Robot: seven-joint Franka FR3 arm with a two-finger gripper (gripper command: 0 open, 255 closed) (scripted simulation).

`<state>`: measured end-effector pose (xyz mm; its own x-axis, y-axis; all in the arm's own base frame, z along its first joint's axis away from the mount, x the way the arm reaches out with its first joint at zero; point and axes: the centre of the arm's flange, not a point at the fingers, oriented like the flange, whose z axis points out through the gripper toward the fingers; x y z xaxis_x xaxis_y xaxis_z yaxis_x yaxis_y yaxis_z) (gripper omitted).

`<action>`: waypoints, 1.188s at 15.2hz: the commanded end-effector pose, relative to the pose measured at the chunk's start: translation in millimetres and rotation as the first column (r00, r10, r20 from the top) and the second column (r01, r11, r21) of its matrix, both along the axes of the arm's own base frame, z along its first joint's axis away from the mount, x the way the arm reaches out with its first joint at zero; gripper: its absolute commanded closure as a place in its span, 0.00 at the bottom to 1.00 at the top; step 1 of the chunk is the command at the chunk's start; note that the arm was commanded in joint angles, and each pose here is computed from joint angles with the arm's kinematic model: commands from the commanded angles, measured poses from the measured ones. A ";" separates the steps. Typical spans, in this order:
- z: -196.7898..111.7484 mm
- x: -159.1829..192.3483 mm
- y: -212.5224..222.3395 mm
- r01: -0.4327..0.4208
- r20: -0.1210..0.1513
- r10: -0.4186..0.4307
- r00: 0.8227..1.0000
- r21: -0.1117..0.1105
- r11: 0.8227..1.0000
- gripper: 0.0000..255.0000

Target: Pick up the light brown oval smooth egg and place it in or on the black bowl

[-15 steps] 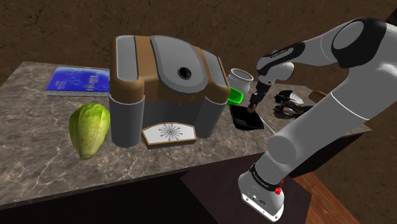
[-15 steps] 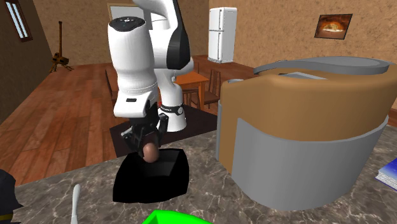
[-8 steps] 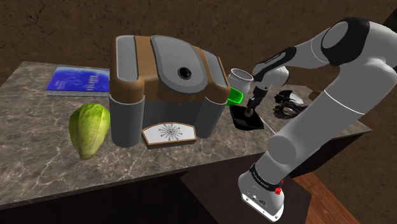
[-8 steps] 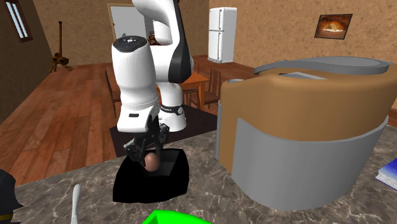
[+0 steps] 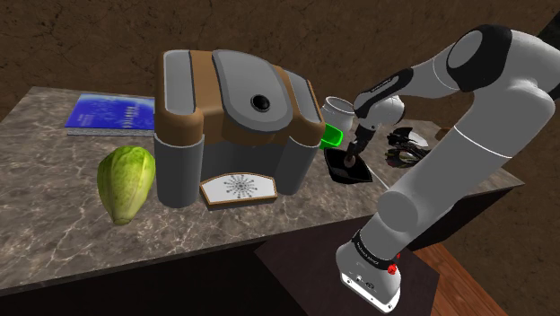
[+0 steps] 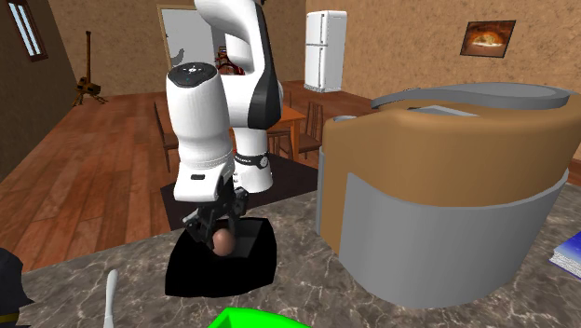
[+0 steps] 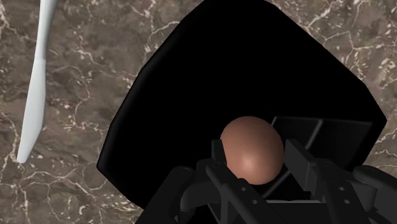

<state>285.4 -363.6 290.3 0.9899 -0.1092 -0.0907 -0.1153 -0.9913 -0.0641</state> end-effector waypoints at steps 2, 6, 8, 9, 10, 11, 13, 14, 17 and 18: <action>0.0 0.0 0.0 0.000 0.000 0.000 1.000 0.000 1.000 0.00; 0.0 0.0 0.0 0.000 0.000 0.000 1.000 0.000 1.000 0.00; 13.1 1.1 -1.0 0.000 0.000 0.000 1.000 0.000 1.000 0.00; 26.2 2.2 -2.0 0.000 0.000 0.000 1.000 0.000 1.000 0.00; 39.3 3.3 -2.9 0.000 0.000 0.000 1.000 0.000 1.000 0.00; 49.7 4.1 -3.7 0.000 0.000 0.000 1.000 0.000 1.000 0.00; 49.7 4.1 -3.7 0.000 0.000 0.000 1.000 0.000 1.000 0.00; 49.7 4.1 -3.7 0.000 0.000 0.000 1.000 0.000 1.000 0.00; 49.7 4.1 -3.7 0.000 0.000 0.000 1.000 0.000 1.000 0.00; 49.7 4.1 -3.7 0.000 0.000 0.000 1.000 0.000 1.000 0.00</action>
<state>289.6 -367.3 339.9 0.9899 -0.1093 -0.0905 -0.1153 -0.9913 -0.0640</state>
